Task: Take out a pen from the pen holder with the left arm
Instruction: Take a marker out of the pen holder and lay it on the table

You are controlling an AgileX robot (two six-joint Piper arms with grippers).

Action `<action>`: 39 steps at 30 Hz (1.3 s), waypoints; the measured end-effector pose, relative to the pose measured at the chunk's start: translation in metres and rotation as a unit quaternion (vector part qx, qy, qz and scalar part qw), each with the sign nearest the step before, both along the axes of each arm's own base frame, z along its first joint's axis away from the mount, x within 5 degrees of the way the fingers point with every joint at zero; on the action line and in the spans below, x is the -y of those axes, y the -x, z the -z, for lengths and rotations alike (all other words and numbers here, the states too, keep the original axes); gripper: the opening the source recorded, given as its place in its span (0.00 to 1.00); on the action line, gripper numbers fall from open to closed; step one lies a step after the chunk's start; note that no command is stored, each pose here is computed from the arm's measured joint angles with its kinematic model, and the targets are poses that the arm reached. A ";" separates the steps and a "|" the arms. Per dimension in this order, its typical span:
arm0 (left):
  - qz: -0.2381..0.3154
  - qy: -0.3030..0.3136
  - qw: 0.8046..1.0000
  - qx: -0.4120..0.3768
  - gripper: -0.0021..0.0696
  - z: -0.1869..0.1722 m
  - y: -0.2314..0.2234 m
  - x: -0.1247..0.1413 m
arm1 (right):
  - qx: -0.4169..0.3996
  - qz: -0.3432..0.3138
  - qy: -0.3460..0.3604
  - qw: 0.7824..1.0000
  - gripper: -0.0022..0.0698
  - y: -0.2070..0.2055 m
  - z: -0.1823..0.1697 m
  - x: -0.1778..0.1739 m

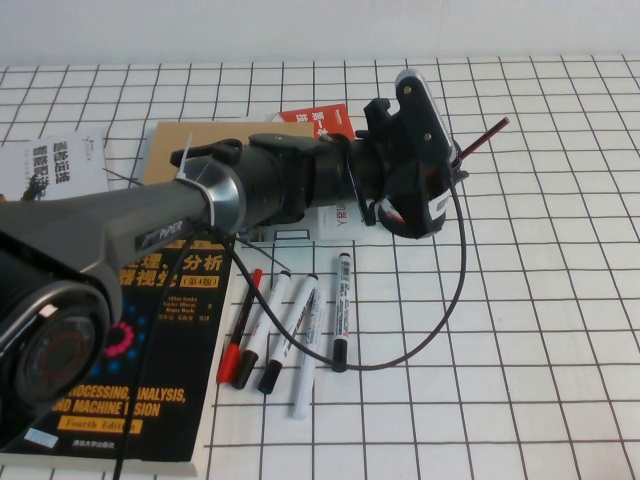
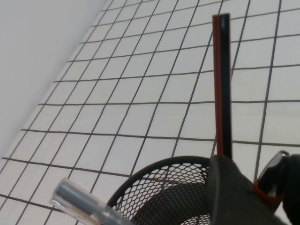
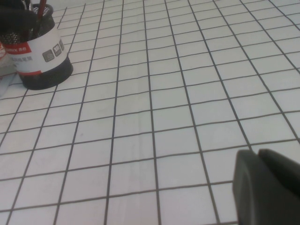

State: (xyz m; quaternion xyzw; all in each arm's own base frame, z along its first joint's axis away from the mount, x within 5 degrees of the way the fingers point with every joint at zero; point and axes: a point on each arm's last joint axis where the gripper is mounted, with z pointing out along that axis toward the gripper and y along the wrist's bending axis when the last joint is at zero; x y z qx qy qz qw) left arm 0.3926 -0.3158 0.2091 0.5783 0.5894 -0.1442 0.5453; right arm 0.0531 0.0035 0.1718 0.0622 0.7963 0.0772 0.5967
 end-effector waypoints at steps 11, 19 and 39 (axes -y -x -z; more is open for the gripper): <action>0.006 0.002 1.000 -0.003 0.12 0.002 0.000 0.001 | 0.000 0.000 0.000 1.000 0.01 0.000 0.000 0.000; -0.007 0.008 1.000 0.018 0.12 -0.020 0.002 -0.003 | 0.000 0.000 0.000 1.000 0.01 0.000 0.000 0.000; -0.049 0.103 0.992 0.055 0.12 -0.129 0.028 -0.027 | 0.000 0.000 0.000 1.000 0.01 0.000 0.000 0.000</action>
